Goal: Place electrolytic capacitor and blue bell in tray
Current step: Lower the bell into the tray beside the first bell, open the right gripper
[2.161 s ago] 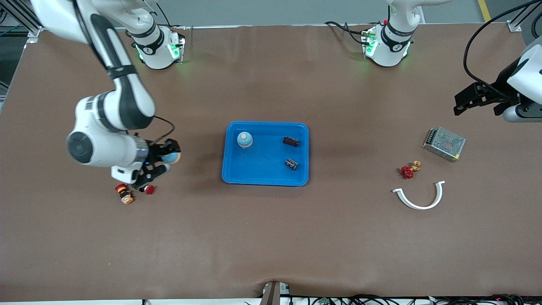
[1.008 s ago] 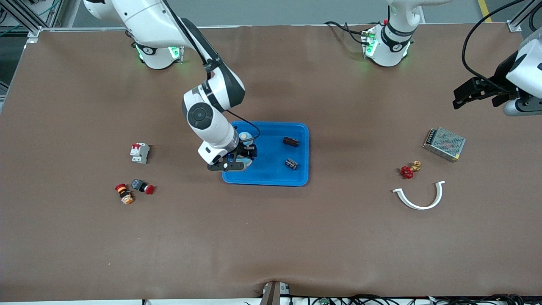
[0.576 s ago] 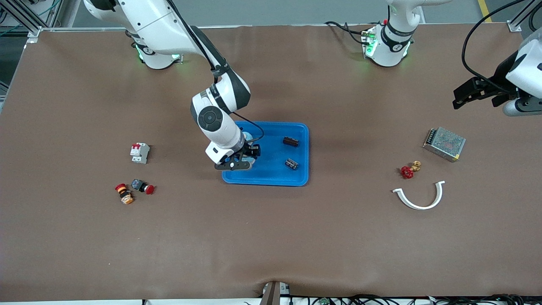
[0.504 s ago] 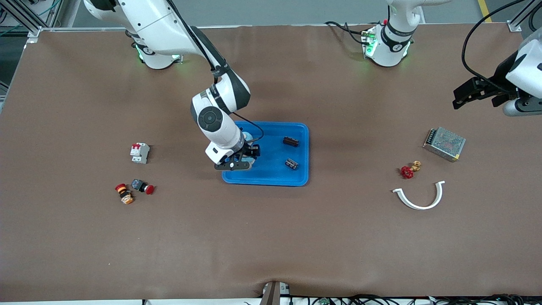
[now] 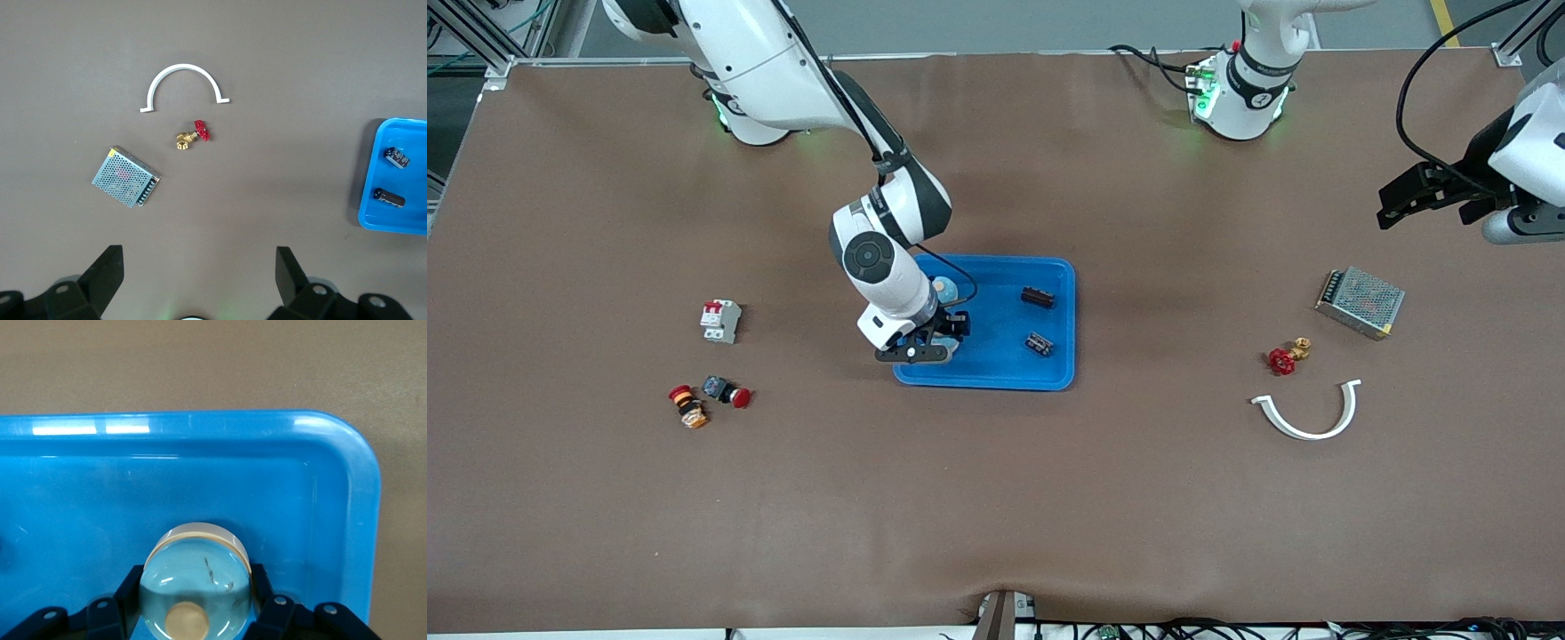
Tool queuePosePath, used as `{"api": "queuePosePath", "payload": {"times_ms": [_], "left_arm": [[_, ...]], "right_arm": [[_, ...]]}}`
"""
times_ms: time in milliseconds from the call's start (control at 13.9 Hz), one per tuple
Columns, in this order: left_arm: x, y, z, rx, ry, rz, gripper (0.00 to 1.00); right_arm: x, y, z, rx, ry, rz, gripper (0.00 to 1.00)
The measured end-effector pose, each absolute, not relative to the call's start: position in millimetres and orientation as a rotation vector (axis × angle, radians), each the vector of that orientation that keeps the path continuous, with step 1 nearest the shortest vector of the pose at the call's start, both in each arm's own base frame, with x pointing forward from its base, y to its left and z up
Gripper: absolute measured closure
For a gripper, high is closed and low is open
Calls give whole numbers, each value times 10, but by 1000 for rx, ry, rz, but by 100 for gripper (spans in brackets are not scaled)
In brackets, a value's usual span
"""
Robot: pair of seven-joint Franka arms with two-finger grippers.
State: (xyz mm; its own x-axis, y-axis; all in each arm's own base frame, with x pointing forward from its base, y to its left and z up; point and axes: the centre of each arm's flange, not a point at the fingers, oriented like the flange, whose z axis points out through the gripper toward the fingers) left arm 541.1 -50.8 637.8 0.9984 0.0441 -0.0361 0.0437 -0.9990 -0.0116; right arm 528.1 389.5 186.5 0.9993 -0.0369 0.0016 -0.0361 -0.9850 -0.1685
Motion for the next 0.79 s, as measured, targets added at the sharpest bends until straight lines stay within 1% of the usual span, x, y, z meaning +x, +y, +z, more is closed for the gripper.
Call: {"api": "queuePosePath", "payload": {"times_ms": [288, 360, 504, 576, 792], "left_arm": [[5411, -509, 6378, -3130, -68, 57, 0], [5411, -510, 6378, -3130, -68, 57, 0], [5411, -514, 6378, -3130, -67, 57, 0], [5410, -519, 6378, -3130, -66, 57, 0], [5408, -544, 6377, -3130, -57, 57, 0]], "right_arm": [[5280, 3893, 1832, -2972, 56, -10, 32], [5282, 3893, 1833, -2972, 56, -12, 27], [5284, 3894, 1835, -2971, 56, -13, 6], [5286, 3896, 1839, -2971, 55, -14, 0], [5274, 3922, 1949, -2979, 44, 33, 0]]}}
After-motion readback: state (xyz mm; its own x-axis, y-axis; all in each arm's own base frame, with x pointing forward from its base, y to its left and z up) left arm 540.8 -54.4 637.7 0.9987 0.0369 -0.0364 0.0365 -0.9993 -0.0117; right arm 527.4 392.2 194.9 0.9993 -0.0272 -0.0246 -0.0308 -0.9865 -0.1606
